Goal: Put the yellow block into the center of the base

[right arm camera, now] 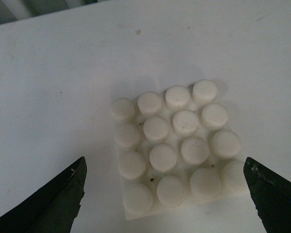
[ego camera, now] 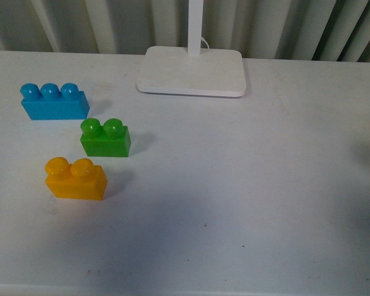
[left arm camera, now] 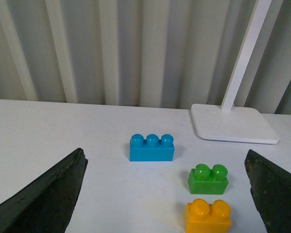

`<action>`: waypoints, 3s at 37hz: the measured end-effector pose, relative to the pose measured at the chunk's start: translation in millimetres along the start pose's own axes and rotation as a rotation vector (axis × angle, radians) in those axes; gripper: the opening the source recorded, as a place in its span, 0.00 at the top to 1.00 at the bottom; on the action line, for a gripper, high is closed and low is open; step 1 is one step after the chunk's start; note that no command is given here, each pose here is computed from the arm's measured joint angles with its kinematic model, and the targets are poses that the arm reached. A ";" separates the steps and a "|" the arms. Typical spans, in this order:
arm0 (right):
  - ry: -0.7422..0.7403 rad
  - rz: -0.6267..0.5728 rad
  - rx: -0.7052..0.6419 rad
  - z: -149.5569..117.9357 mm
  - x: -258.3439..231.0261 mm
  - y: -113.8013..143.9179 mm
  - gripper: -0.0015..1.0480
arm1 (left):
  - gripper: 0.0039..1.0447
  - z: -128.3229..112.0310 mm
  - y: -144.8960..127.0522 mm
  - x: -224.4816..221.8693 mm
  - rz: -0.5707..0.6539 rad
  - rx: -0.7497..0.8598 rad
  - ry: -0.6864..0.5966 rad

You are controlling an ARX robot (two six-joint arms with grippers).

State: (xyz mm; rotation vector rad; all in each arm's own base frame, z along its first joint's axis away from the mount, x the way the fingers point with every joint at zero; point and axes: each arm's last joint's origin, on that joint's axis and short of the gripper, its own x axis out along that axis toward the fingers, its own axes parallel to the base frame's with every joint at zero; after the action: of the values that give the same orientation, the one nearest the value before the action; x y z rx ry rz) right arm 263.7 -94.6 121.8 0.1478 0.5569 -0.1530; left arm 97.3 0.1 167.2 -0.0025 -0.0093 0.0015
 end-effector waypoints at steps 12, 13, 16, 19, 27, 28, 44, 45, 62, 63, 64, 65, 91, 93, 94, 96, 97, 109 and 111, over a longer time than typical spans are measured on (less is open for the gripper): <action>0.146 -0.064 0.002 -1.3 39.8 -9.8 0.09 | 0.06 0.0 0.0 0.0 0.000 0.000 0.000; 0.152 -0.067 0.002 -1.9 41.2 -10.2 0.09 | 0.06 0.0 0.0 0.0 0.000 0.000 0.000; 0.175 -0.074 0.003 -3.7 46.4 -10.5 0.09 | 0.06 0.0 0.0 0.0 0.000 0.000 0.000; 0.190 -0.086 0.000 -4.6 51.6 -10.8 0.09 | 0.06 0.0 0.0 0.0 0.000 0.000 0.000; 0.215 -0.097 -0.013 -8.2 59.7 -6.7 0.09 | 0.06 0.0 0.0 0.0 0.000 0.000 0.000; 0.220 -0.100 -0.018 -9.4 60.7 -5.7 0.09 | 0.06 0.0 0.0 0.0 0.000 0.000 0.000; 0.235 -0.092 -0.063 -10.0 76.0 10.3 0.09 | 0.06 0.0 0.0 0.0 0.000 0.000 0.000; 0.237 -0.090 -0.068 -10.5 76.4 12.4 0.09 | 0.06 0.0 0.0 0.0 0.000 0.000 0.000; 0.245 -0.060 -0.112 -23.6 80.3 60.3 0.09 | 0.06 0.0 0.0 0.0 0.000 0.000 0.000; 0.245 -0.056 -0.113 -25.0 80.2 66.5 0.09 | 0.06 0.0 0.0 0.0 0.000 0.000 0.000; 0.245 -0.051 -0.116 -26.5 80.0 73.0 0.09 | 0.06 0.0 0.0 0.0 0.000 0.000 0.000; 0.245 -0.040 -0.119 -28.3 79.8 82.8 0.09 | 0.06 0.0 0.0 0.0 0.000 0.000 0.000; 0.295 0.181 -0.089 -70.5 59.0 256.9 0.09 | 0.06 0.0 0.0 0.0 0.000 0.000 0.000; 0.303 0.201 -0.100 -73.8 54.3 267.3 0.09 | 0.06 0.0 0.0 0.0 0.000 0.000 0.000; 0.308 0.211 -0.105 -75.5 51.8 272.8 0.09 | 0.06 0.0 0.0 0.0 0.000 0.000 0.000; 0.317 0.222 -0.117 -78.1 48.2 282.8 0.09 | 0.06 0.0 0.0 0.0 0.000 0.000 0.000; 0.320 0.225 -0.121 -78.8 46.9 287.3 0.09 | 0.06 0.0 0.0 0.0 0.000 0.000 0.000; 0.334 0.256 -0.135 -86.7 38.5 325.3 0.09 | 0.06 0.0 0.0 0.0 0.000 0.000 0.000; 0.335 0.257 -0.135 -87.1 38.3 328.2 0.09 | 0.06 0.0 0.0 0.0 0.000 0.000 0.000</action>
State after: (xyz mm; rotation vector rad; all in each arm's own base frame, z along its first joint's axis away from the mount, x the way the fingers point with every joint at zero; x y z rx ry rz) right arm 311.5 238.2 60.3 0.1131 0.8735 0.1633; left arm 97.3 0.1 167.2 -0.0025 -0.0093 0.0015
